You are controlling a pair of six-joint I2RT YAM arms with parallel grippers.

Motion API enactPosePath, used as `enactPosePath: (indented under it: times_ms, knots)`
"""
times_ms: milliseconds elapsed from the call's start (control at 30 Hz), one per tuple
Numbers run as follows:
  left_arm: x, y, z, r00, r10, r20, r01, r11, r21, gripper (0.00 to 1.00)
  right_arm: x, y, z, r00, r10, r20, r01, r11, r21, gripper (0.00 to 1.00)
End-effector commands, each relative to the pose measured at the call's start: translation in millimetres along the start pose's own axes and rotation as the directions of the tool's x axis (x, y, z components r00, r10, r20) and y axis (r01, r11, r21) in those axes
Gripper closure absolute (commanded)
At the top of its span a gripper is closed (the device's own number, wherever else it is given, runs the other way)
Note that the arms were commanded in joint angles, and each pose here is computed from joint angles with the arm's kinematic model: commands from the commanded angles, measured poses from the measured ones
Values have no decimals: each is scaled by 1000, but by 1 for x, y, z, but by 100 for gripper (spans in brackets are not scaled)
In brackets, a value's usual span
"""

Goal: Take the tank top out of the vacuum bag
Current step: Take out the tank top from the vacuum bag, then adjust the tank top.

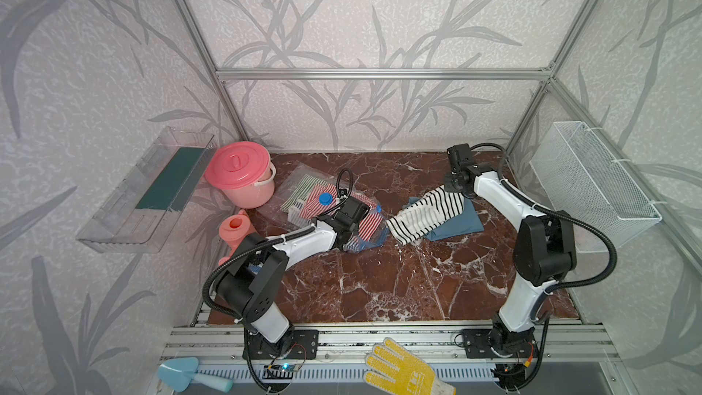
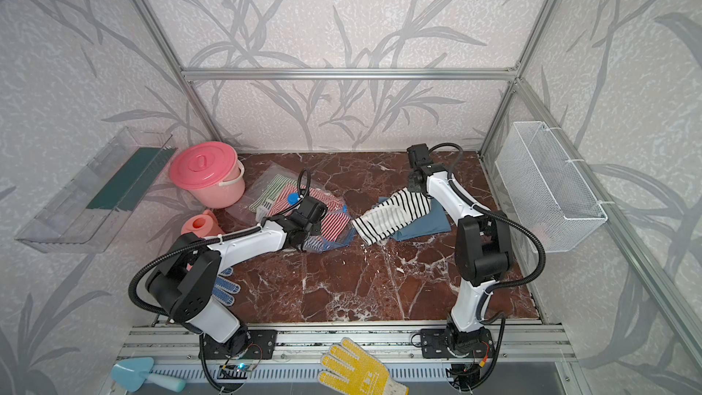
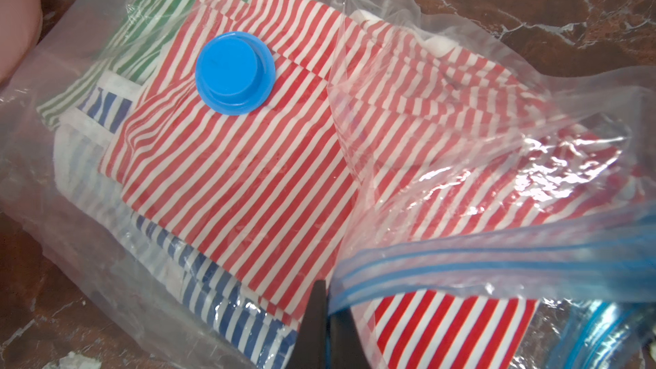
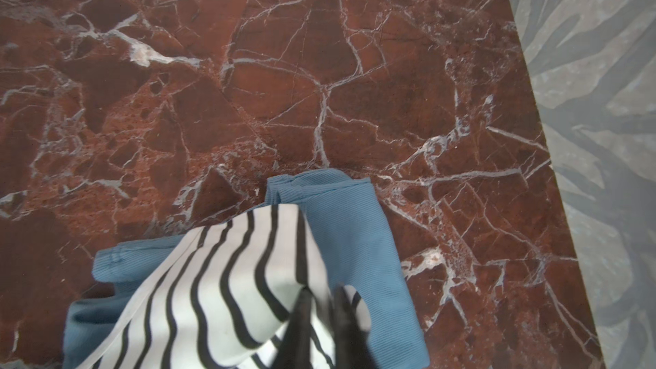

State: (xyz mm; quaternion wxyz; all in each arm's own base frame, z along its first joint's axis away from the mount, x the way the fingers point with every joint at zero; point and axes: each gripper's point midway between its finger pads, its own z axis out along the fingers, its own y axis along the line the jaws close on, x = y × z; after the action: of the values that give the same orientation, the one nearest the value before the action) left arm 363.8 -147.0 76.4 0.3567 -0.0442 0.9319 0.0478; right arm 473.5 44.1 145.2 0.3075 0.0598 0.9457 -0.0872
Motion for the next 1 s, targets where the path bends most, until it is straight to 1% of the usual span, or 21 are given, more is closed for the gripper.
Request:
enactPosePath:
  times_ms: [0, 67, 100, 167, 200, 267, 367, 467, 500, 567, 633, 700, 767, 800, 833, 900, 967]
  knots:
    - [-1, 10, 3, 1000, -14, -12, 13, 999, -52, 100, -5, -12, -7, 1000, 10, -10, -11, 1000, -26, 45]
    - [-1, 9, 3, 1000, -12, -17, 11, 999, -48, 100, 0, -18, -9, 999, 33, -3, -33, 999, -38, 35]
    - [0, 8, 3, 1000, -11, -21, 10, 999, -44, 100, 5, -19, -10, 999, 46, -7, -46, 997, -63, 32]
    - [0, 6, 3, 1000, -12, -27, 11, 999, -35, 100, 17, -21, -10, 994, 105, -34, -108, 984, -138, 32]
    - [0, 5, 3, 1000, -11, -28, 10, 1000, -28, 100, 25, -22, -7, 989, 137, -53, -144, 976, -165, 32]
    - [1, 4, 3, 999, -13, -31, 12, 1000, -23, 100, 38, -27, -9, 981, 185, -55, -192, 961, -199, 35]
    - [1, 1, 2, 999, -18, -38, 18, 1000, -7, 100, 59, -27, 0, 976, 208, -68, -218, 949, -227, 43]
    - [-1, -6, -2, 999, -23, -44, 24, 999, 39, 99, 72, -14, 13, 972, 213, -105, -235, 925, -300, 46]
    - [-2, -8, -5, 999, -28, -43, 30, 998, 57, 90, 74, -10, 16, 970, 212, -116, -238, 917, -319, 47]
    - [-6, -13, -14, 999, -39, -32, 42, 995, 92, 64, 75, -3, 22, 969, 207, -135, -242, 904, -352, 50]
    - [-12, -16, -24, 999, -45, -11, 46, 992, 119, 48, 79, 2, 34, 966, 195, -167, -244, 903, -354, 51]
    - [-18, -20, -34, 999, -45, 3, 44, 989, 140, 35, 79, 2, 43, 966, 191, -176, -242, 908, -342, 52]
    - [-25, -23, -43, 999, -46, 14, 44, 989, 142, 13, 80, 0, 51, 965, 190, -184, -241, 916, -320, 53]
    - [-26, -24, -45, 999, -45, 12, 43, 989, 140, 6, 82, -2, 54, 964, 191, -187, -242, 921, -305, 54]
    - [-28, -27, -48, 999, -46, 13, 43, 989, 143, 1, 84, -4, 58, 963, 192, -191, -242, 927, -287, 54]
    - [-30, -32, -54, 999, -42, 20, 39, 987, 154, 1, 84, -9, 62, 959, 208, -192, -253, 932, -258, 54]
    - [-31, -37, -58, 999, -38, 26, 33, 985, 168, 1, 82, -7, 63, 960, 202, -194, -249, 932, -263, 54]
